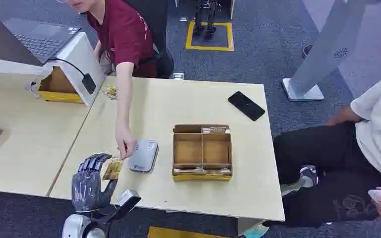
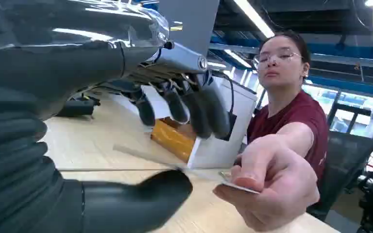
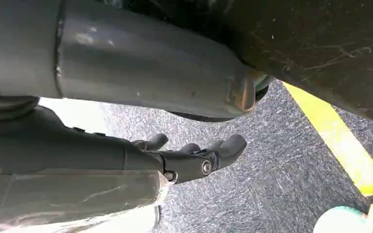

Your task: Pass the card to the sensor for recognition and then transmit it.

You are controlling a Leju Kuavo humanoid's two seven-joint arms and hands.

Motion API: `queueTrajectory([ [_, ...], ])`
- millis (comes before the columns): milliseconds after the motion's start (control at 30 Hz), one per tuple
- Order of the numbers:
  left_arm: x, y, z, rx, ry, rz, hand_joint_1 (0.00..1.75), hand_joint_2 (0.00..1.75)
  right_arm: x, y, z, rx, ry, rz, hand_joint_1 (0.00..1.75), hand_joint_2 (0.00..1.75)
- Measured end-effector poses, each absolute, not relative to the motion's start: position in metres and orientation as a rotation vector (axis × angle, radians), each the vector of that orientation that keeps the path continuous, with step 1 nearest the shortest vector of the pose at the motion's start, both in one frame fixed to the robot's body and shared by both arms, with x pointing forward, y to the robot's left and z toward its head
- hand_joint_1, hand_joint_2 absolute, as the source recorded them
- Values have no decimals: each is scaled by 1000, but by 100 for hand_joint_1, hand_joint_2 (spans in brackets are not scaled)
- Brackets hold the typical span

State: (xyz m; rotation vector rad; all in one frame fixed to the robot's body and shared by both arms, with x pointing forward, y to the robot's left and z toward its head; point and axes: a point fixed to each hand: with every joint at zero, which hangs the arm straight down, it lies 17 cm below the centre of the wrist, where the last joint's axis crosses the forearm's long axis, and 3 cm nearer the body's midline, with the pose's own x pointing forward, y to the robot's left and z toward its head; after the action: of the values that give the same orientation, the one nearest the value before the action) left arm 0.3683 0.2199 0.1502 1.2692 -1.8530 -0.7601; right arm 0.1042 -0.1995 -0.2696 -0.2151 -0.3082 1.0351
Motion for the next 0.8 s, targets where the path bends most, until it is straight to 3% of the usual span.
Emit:
queueTrajectory([
  [800, 366, 212, 156, 1204, -1934, -707, 175, 175, 104, -201, -270, -219, -309, 1039, 0, 0],
])
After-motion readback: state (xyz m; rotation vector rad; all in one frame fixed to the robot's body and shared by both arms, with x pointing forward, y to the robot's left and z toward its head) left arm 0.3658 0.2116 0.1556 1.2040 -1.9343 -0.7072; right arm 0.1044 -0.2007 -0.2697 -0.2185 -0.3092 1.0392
